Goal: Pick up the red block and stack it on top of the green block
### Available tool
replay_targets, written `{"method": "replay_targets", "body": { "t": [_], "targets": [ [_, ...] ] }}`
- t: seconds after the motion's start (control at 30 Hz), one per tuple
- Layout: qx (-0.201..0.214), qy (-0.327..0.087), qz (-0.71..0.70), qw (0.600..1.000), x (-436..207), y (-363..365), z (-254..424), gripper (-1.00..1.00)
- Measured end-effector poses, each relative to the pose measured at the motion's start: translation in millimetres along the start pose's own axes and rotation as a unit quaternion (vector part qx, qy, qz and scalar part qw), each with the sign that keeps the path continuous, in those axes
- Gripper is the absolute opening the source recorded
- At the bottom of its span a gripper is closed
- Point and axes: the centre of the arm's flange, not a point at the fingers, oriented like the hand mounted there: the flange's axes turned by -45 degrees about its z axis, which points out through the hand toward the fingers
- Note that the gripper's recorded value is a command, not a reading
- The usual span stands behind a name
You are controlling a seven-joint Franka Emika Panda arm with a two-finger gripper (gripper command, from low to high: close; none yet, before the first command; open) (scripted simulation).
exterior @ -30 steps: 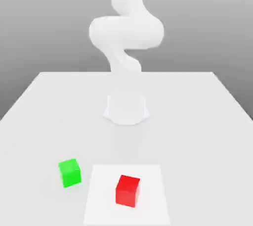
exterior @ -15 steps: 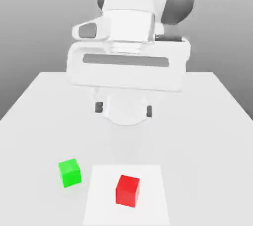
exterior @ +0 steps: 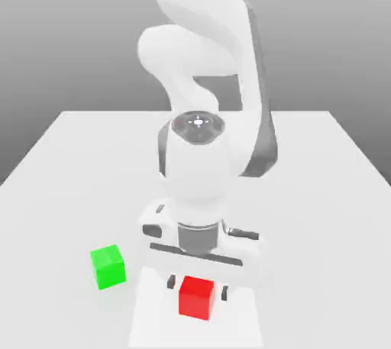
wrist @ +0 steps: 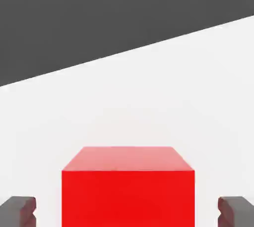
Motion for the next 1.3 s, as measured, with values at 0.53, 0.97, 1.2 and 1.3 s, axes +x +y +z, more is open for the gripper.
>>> {"method": "replay_targets", "body": {
  "t": [0.53,0.97,1.2,1.3],
  "targets": [
    [0.007,0.001,0.135,0.991,1.4,40.0,-73.6,-1.00],
    [0.010,0.001,0.469,0.883,-14.9,135.1,-95.4,-1.00],
    [0.000,0.002,0.609,0.793,-30.8,176.9,-94.9,-1.00],
    [-0.002,0.003,0.618,0.787,-30.0,181.3,-78.7,-1.00]
  ]
}}
